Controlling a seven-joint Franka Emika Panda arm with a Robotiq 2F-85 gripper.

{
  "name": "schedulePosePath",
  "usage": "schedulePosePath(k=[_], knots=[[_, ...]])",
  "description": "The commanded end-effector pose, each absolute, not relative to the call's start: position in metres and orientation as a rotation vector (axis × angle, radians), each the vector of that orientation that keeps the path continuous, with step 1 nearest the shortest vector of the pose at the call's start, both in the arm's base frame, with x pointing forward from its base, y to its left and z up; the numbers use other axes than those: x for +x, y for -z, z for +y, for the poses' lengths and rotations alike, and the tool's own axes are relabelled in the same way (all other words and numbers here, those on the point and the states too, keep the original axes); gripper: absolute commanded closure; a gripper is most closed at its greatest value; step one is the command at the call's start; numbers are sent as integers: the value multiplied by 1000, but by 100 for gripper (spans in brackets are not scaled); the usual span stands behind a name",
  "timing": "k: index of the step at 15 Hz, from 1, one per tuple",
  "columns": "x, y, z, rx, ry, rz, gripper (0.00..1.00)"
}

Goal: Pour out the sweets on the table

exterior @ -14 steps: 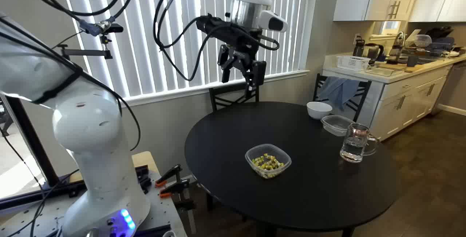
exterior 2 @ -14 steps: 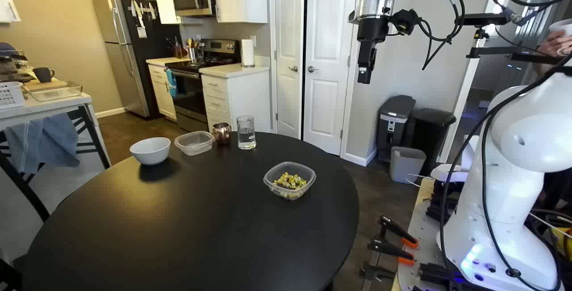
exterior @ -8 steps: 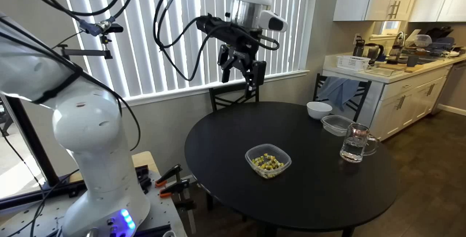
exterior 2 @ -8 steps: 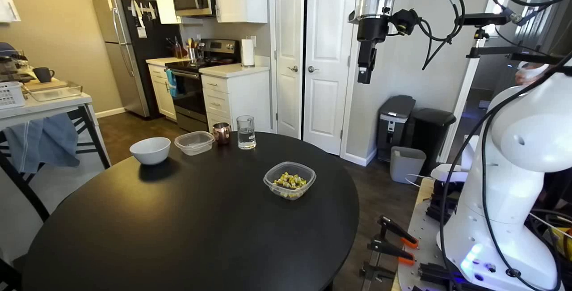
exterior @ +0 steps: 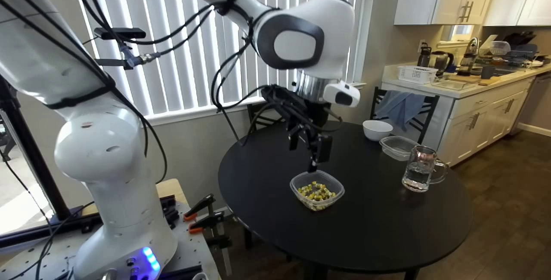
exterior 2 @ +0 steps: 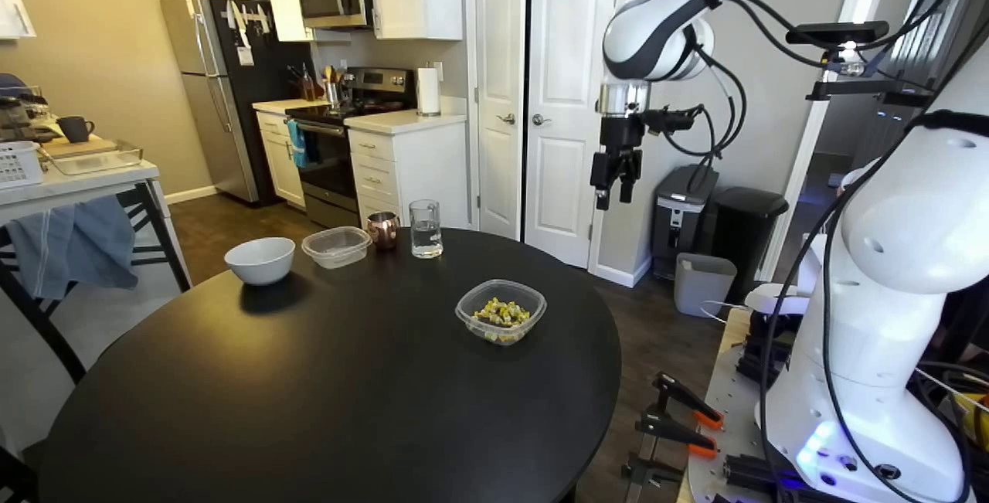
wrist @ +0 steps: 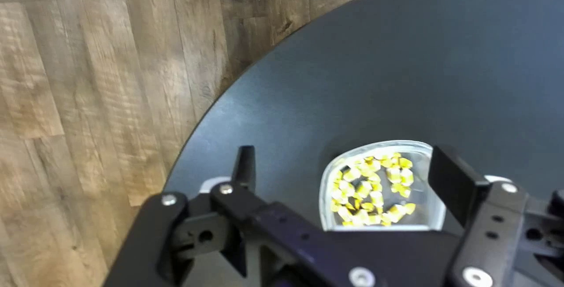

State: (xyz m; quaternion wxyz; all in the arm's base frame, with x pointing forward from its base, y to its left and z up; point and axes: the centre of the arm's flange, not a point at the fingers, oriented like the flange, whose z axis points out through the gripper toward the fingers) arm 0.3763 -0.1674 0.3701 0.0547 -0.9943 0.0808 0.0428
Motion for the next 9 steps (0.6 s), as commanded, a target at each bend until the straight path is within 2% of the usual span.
schedulePosePath(k=[1,9], knots=[[393,-306,-177,-3100,-243,479,0],[423,-228,-188,-3291,-288,835,0]])
